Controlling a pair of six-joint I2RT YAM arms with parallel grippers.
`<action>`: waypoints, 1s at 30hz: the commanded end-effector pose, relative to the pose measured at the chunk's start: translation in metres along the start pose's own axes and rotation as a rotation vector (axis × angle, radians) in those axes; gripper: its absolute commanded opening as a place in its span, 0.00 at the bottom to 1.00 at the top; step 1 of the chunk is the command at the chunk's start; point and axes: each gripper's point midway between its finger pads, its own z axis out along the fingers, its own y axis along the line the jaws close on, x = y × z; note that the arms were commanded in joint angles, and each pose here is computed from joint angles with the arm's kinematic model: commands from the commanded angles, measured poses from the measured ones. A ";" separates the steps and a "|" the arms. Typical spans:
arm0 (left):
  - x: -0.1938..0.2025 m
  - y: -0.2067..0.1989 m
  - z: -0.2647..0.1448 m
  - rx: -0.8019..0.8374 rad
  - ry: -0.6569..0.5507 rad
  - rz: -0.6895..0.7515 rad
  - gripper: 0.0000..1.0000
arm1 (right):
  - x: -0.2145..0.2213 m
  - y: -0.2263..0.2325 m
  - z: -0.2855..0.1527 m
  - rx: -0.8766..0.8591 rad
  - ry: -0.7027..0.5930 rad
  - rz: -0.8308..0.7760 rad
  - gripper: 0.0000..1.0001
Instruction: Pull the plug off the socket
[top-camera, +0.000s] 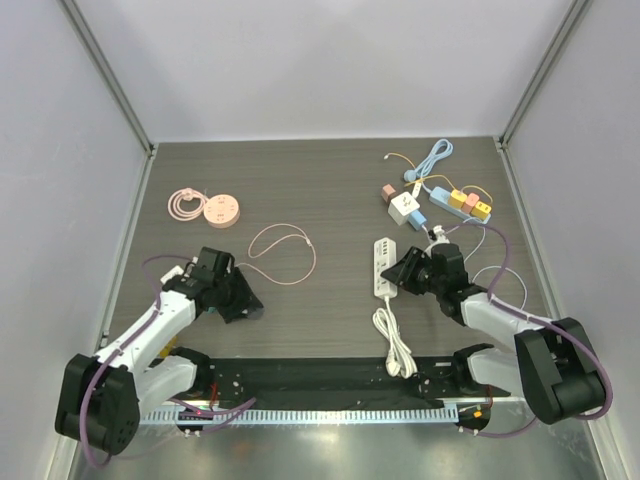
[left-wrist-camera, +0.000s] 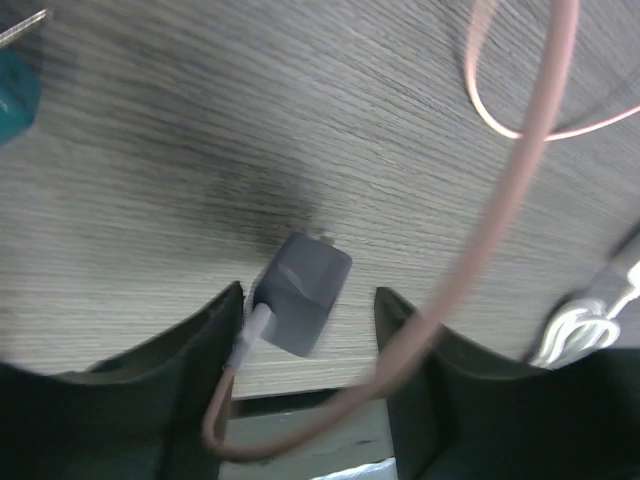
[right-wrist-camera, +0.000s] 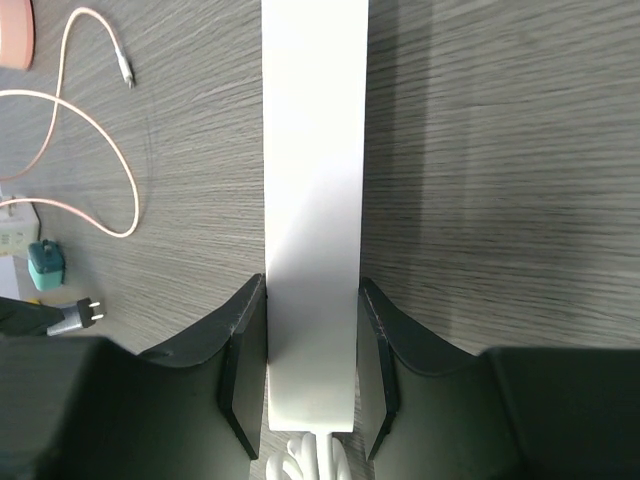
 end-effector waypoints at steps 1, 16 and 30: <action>-0.006 -0.014 -0.002 0.080 -0.034 -0.048 0.59 | 0.020 -0.018 0.003 0.107 0.073 -0.074 0.01; -0.015 -0.030 -0.039 0.121 -0.082 -0.054 1.00 | -0.049 0.053 0.075 0.090 0.027 -0.167 0.01; -0.029 -0.043 -0.123 0.155 -0.223 -0.095 1.00 | -0.137 0.157 0.225 -0.090 -0.086 -0.200 0.01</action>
